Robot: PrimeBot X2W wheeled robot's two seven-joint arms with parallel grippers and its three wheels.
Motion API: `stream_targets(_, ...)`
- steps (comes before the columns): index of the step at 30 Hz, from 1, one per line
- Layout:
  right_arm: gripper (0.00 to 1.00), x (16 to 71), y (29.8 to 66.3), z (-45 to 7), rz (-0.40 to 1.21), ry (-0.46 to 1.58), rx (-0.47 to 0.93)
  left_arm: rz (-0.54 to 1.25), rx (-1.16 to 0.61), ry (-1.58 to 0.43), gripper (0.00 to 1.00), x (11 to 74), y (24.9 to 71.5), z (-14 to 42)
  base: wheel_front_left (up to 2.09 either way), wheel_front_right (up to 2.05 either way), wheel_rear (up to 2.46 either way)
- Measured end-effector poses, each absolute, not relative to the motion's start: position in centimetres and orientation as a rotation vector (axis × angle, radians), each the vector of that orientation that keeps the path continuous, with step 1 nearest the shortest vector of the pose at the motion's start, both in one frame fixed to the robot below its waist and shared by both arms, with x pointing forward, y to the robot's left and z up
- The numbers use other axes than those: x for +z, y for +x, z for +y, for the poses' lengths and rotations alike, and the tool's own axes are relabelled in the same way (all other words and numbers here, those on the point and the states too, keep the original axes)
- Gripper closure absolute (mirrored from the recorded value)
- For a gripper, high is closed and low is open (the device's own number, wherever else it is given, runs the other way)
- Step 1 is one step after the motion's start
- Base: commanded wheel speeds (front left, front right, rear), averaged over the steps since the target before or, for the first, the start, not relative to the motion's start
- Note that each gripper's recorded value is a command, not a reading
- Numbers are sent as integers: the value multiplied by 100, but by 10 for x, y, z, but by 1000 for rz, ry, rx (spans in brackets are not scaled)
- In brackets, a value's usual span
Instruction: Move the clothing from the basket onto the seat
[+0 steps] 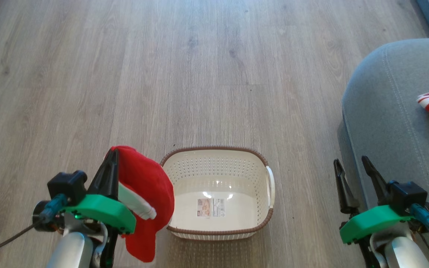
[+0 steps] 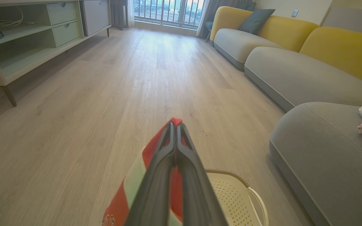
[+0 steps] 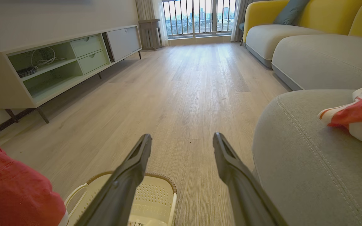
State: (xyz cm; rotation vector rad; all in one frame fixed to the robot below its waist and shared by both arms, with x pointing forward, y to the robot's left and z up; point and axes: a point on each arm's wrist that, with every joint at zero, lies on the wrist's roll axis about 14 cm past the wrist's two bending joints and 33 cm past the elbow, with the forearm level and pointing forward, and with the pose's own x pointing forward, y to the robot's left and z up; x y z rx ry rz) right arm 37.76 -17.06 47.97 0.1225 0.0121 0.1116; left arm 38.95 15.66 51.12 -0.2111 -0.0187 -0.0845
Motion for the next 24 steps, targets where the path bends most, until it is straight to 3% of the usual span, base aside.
stream_targets(8,0,482,378,-152,9,110,178,-29,-107,-211,100,515,390,150,0,0,0)
stream_targets(17,0,506,359,-7,-20,110,681,-88,-315,-202,100,551,386,89,0,0,0)
stream_targets(24,0,531,367,25,-72,55,827,-130,-501,-172,100,576,372,36,0,0,0)
